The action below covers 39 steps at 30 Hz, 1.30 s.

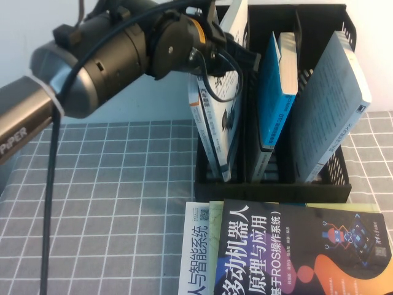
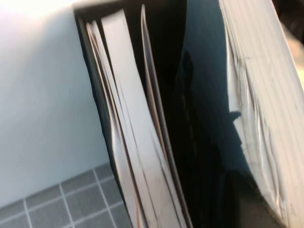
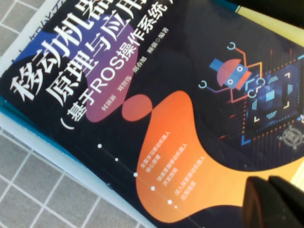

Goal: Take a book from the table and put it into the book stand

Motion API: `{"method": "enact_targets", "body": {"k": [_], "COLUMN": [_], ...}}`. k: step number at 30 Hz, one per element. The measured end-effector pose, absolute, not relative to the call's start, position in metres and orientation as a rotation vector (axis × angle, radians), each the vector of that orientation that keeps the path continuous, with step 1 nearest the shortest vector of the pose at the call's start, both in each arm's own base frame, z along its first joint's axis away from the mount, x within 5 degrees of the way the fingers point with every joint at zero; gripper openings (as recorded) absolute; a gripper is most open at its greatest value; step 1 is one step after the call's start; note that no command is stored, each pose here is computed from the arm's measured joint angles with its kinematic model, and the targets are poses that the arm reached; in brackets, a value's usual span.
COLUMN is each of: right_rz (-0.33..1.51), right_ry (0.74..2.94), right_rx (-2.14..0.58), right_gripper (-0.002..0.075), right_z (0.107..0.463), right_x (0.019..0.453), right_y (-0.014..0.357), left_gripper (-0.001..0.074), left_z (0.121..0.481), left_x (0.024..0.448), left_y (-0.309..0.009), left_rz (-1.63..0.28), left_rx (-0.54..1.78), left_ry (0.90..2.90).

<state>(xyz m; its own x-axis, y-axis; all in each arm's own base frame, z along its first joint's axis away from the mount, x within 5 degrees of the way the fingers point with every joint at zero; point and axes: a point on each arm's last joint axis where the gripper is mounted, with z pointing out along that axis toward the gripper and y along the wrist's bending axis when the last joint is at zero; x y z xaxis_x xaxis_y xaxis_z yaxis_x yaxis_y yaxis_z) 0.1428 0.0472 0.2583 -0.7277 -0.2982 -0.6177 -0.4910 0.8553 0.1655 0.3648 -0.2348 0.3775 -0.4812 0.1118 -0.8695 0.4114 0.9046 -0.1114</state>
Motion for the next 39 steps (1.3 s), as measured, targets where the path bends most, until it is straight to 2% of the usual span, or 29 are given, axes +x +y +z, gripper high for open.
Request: {"method": "enact_targets", "body": {"k": [3, 5, 10, 12, 14, 19, 22, 26, 30, 34, 39], "right_rz": [0.427, 0.427, 0.425, 0.424, 0.421, 0.362, 0.282, 0.177, 0.145, 0.131, 0.107], "right_ry": [2.430, 2.430, 2.429, 2.428, 2.426, 2.358, 2.288, 2.157, 2.043, 1.966, 1.860], "right_rx": [-0.572, -0.572, -0.572, -0.571, -0.572, -0.591, -0.593, -0.596, -0.573, -0.571, -0.565], "right_gripper": [-0.0003, -0.0003, -0.0003, -0.0003, -0.0003, -0.0003, -0.0003, -0.0003, -0.0003, -0.0003, -0.0003], "right_z": [0.258, 0.258, 0.258, 0.258, 0.259, 0.268, 0.282, 0.305, 0.320, 0.327, 0.332], "right_x": [0.143, 0.143, 0.143, 0.143, 0.143, 0.133, 0.123, 0.106, 0.086, 0.066, 0.041], "right_y": [0.047, 0.047, 0.047, 0.047, 0.047, 0.044, 0.039, 0.034, 0.031, 0.030, 0.028], "left_gripper": [0.0112, 0.0138, 0.0354, 0.0383, 0.0356, 0.0090, 0.0027, 0.0004, 0.0001, 0.0001, 0.0000], "left_z": [0.370, 0.370, 0.394, 0.402, 0.408, 0.432, 0.453, 0.483, 0.496, 0.485, 0.443], "left_x": [0.368, 0.368, 0.361, 0.356, 0.349, 0.323, 0.302, 0.270, 0.236, 0.206, 0.169], "left_y": [-0.237, -0.237, -0.233, -0.229, -0.224, -0.204, -0.190, -0.171, -0.155, -0.140, -0.124], "left_rz": [-0.367, -0.367, -0.405, -0.406, -0.398, -0.334, -0.320, -0.368, -0.446, -0.504, -0.591], "left_rx": [0.380, 0.380, 0.361, 0.354, 0.348, 0.383, 0.401, 0.407, 0.429, 0.448, 0.483], "left_ry": [2.083, 2.083, 1.996, 1.995, 2.013, 2.061, 2.054, 2.009, 1.955, 1.926, 1.925]}}
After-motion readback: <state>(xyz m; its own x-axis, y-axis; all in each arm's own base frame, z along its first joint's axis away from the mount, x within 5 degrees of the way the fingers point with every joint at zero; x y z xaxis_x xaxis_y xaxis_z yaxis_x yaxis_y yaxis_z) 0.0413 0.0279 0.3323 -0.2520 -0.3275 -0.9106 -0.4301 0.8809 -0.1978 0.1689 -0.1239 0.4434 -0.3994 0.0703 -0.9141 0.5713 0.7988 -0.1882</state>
